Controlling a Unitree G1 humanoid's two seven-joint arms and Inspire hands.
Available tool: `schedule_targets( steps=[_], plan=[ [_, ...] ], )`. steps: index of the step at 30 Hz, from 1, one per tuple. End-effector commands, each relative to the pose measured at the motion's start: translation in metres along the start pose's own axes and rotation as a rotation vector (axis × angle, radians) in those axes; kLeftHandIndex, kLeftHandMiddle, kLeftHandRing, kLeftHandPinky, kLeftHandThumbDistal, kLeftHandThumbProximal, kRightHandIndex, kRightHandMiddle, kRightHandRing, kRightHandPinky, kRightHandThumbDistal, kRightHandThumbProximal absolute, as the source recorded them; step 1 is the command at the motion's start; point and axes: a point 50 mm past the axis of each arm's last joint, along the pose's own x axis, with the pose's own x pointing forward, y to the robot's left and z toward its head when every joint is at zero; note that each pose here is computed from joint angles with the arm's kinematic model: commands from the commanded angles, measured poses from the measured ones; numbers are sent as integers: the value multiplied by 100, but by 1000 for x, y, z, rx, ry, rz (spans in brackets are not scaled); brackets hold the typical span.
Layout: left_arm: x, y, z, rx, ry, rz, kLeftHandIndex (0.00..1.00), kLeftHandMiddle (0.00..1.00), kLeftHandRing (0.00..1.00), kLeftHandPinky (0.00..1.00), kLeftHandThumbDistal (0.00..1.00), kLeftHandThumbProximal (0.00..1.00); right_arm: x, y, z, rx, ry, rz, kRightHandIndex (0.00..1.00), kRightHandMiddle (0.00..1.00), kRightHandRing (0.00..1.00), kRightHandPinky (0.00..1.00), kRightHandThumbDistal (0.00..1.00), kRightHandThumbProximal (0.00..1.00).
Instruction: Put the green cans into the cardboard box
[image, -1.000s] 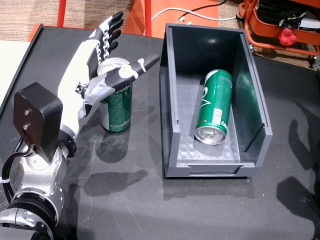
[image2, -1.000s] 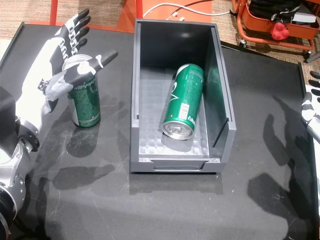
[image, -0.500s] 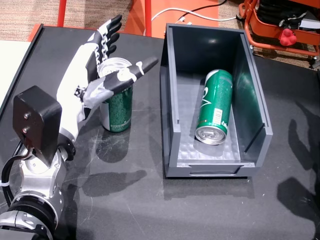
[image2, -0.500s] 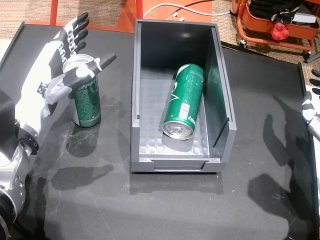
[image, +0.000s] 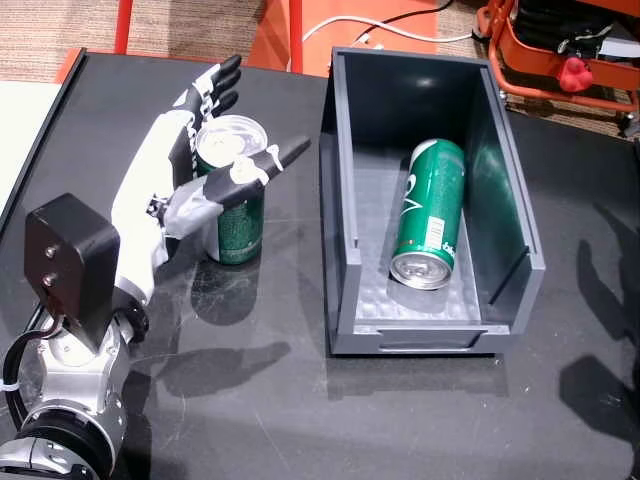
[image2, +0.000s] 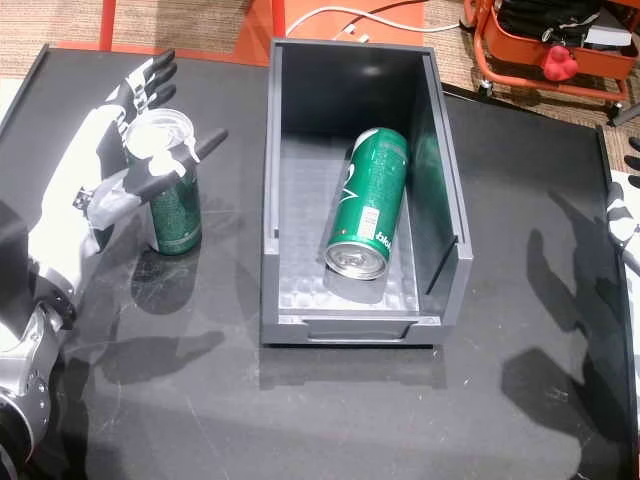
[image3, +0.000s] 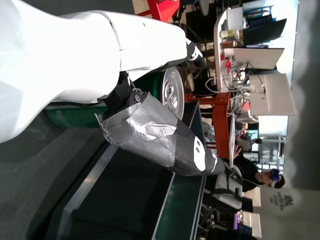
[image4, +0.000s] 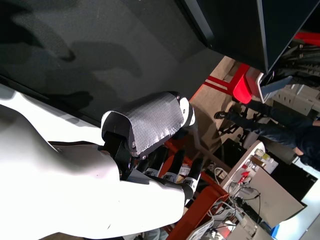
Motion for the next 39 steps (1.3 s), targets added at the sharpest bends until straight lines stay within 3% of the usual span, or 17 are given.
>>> schedule_targets(
  steps=[1, 7, 21, 23, 25, 27, 29, 39],
  plan=[
    [-5, -5, -7, -15, 26, -15, 100, 98, 100, 98, 100, 35, -5, -5, -2, 0, -2, -18, 86, 73, 78, 82, 60, 62],
    [-6, -6, -8, -41, 23, -18, 100, 98, 100, 99, 100, 31, -5, -3, -2, -14, -9, -11, 86, 73, 77, 83, 60, 66],
    [-7, -5, -12, -28, 68, -48, 100, 99, 100, 99, 100, 34, -7, -1, -1, -6, -25, -6, 85, 73, 77, 83, 60, 65],
    [-7, -4, -13, -34, 74, -45, 100, 99, 100, 99, 100, 33, -7, -1, -1, 1, -32, -8, 85, 74, 77, 83, 56, 63],
    [-7, -3, -13, -36, 80, -43, 100, 99, 100, 99, 100, 34, -7, -1, -1, 7, -36, -11, 86, 75, 77, 83, 60, 64],
    [-7, -3, -14, -30, 94, -42, 100, 99, 100, 99, 100, 35, -7, 0, 0, 14, -39, -11, 86, 75, 77, 83, 60, 66],
    [-7, -2, -15, -22, 110, -44, 100, 99, 100, 99, 100, 35, -7, -1, 1, 13, -49, -9, 86, 74, 77, 82, 54, 65],
    [-10, 3, -25, 49, 238, -43, 100, 99, 100, 99, 100, 32, -6, -1, 5, 22, -85, -10, 89, 75, 75, 81, 52, 61]
  ],
)
